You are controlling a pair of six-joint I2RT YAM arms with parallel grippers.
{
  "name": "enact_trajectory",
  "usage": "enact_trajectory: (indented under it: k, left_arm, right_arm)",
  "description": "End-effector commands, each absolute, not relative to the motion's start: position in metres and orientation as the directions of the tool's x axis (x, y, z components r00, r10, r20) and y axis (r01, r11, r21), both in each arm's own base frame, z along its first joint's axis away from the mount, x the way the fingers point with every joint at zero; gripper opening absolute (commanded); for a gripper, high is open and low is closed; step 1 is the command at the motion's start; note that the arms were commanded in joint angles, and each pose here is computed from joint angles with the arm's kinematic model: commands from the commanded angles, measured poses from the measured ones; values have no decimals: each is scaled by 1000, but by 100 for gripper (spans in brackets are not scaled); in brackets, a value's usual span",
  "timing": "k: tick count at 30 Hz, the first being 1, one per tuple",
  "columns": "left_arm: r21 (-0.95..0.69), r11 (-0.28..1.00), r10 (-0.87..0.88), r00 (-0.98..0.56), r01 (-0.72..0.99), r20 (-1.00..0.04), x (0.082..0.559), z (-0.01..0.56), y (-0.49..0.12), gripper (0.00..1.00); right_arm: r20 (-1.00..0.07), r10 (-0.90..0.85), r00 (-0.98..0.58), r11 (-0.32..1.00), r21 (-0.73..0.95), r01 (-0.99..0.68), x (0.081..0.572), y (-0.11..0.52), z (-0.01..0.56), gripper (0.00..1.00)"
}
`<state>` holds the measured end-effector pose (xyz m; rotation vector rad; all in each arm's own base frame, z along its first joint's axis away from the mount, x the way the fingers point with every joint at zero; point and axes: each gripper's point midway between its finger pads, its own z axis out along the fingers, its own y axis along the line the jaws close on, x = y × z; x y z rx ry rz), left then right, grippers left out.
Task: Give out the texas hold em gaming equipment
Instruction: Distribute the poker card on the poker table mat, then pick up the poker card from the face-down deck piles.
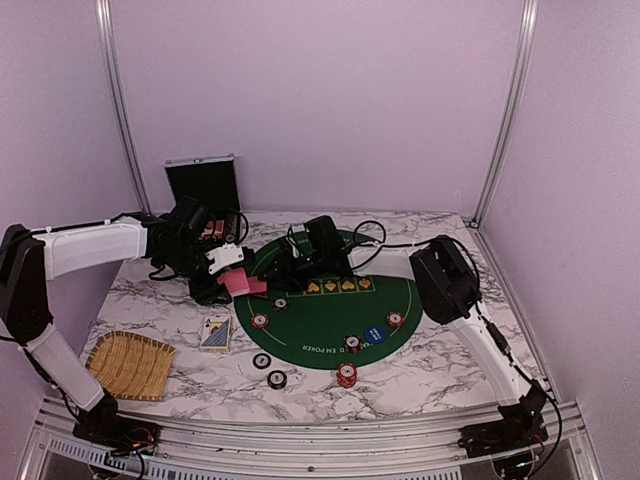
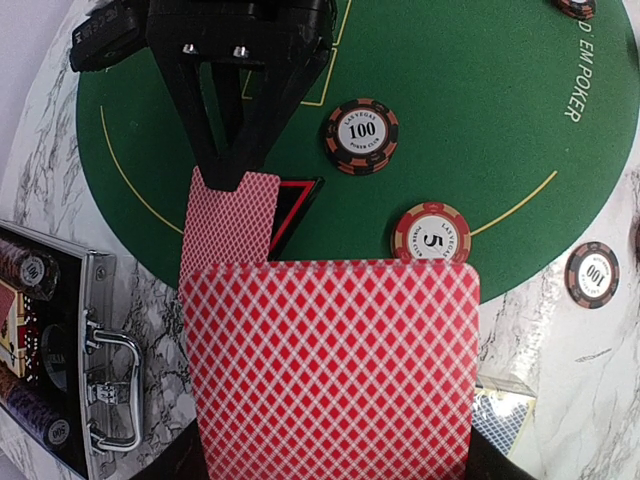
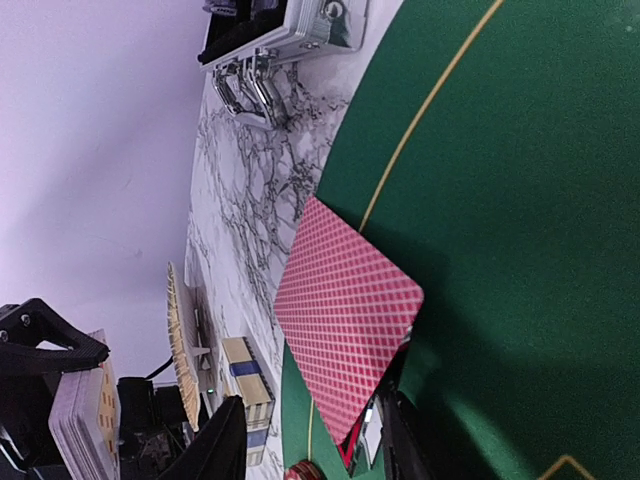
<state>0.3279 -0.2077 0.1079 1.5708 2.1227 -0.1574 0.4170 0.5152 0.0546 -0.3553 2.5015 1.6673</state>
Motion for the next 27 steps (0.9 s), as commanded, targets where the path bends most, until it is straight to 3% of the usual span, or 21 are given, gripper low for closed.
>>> enact_trajectory:
  k: [1,11,17,27]
  left_arm:
    - [200,337,847,-203,920,-491,329,125,-212,9]
    - [200,340,843,-204,919,-498,330,128,-215,9]
    - [200,338,843,-201,920,-500,334,129,-221,9]
    - [205,328,845,-189,922,-501,342,130,-234,8]
  right_arm:
    - [-279,-103,-955,435,850,-296,432,493,73,47]
    - [-366,-86,-927,467,807,-362,441,464,113,62]
    - [-359,-81,-930,350,863,-364,408,465,143,73]
    - [-336,-144,-931,190,914,-360,357,491,164,77]
